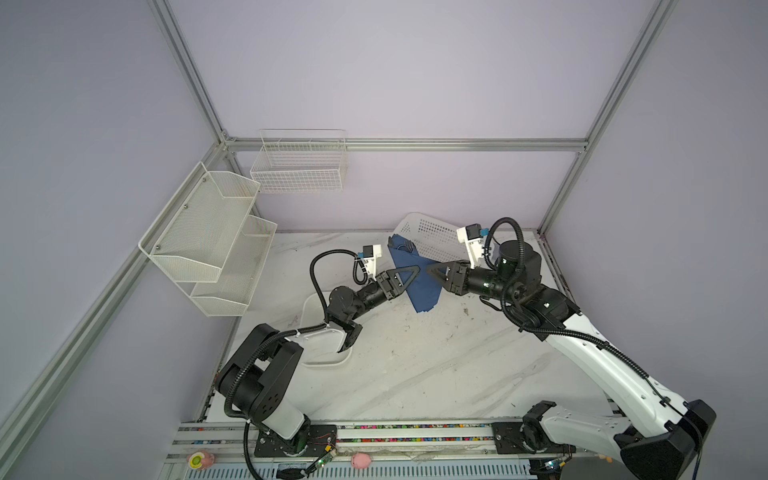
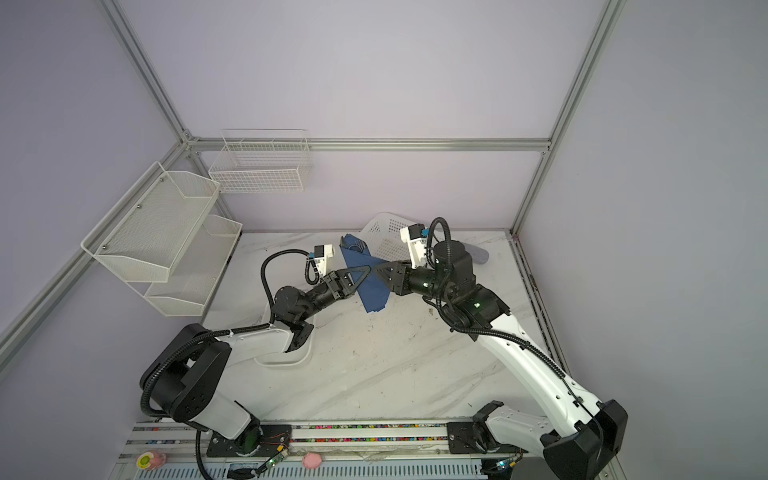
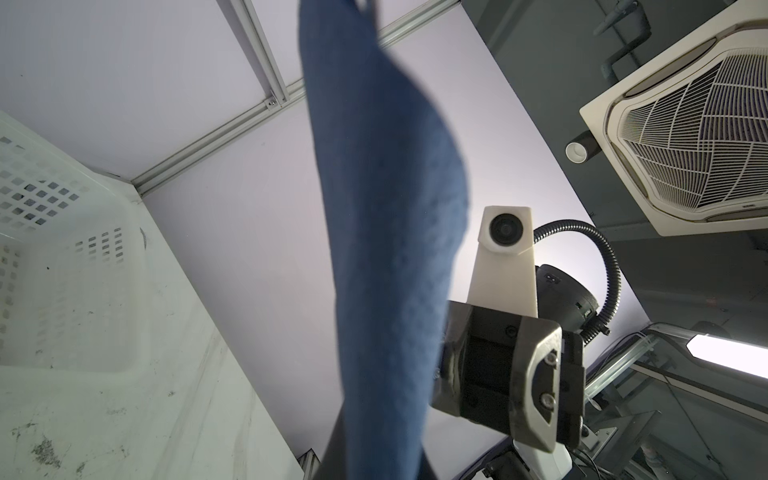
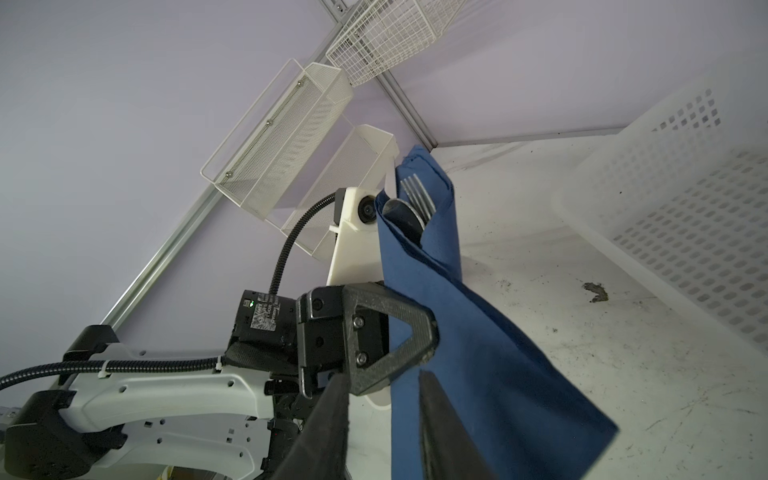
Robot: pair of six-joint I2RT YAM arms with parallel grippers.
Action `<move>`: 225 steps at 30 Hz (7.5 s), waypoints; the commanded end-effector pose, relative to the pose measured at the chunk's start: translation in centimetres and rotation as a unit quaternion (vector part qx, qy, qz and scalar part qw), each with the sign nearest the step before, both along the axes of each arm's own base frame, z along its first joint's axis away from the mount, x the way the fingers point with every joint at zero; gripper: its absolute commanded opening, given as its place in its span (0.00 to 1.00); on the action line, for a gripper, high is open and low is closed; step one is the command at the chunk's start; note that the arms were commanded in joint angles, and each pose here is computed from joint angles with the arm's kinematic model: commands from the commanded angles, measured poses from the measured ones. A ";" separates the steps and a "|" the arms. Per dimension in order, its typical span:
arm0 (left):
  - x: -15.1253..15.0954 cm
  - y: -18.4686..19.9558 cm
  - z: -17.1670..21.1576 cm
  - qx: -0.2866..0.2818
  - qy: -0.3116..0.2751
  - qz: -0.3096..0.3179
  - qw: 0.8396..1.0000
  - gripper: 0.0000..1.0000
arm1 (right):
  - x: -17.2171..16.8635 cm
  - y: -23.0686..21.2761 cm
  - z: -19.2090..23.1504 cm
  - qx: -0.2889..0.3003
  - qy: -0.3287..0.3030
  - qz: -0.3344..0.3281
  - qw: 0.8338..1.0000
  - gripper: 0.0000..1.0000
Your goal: Place the utensils on the paper napkin and roll it up
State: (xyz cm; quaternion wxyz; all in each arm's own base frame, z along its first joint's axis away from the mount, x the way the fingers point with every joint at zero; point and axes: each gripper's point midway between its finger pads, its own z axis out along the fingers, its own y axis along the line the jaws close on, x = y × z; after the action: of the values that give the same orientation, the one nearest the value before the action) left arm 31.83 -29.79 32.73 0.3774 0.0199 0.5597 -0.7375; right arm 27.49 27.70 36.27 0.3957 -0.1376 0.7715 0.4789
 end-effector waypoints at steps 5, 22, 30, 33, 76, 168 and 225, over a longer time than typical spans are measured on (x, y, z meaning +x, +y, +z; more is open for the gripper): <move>-1.2 1.1 5.3 -0.048 -0.075 0.010 0.996 0.00 | 0.7 -0.1 -1.3 -0.038 0.003 -0.021 0.999 0.32; -1.5 0.8 5.8 -0.050 -0.076 -0.008 0.996 0.00 | 1.3 0.6 -3.3 -0.044 0.025 -0.014 0.999 0.34; -1.7 0.9 6.1 -0.052 -0.079 -0.010 0.995 0.00 | 0.9 1.1 -3.8 -0.034 0.031 0.005 0.999 0.35; -1.8 0.9 6.3 -0.053 -0.081 -0.010 0.995 0.00 | 0.5 1.3 -4.3 -0.029 0.040 0.016 0.999 0.36; -3.8 0.5 7.8 -0.049 -0.111 -0.047 0.992 0.00 | -2.9 4.5 -4.8 0.019 0.039 0.189 0.981 0.27; -3.3 0.3 6.6 -0.007 -0.116 -0.033 0.993 0.11 | -2.7 2.2 -4.4 0.069 0.033 0.186 0.980 0.16; -3.3 -0.1 6.0 0.001 -0.109 -0.048 0.993 0.35 | -3.4 1.9 -2.4 0.117 0.021 0.212 0.970 0.12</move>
State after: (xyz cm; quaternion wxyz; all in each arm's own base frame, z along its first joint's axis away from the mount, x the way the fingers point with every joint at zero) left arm 29.27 -30.44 35.21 0.3658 0.0958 0.5565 -0.7398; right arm 24.53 29.99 32.09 0.2543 -0.2224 0.6927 0.6373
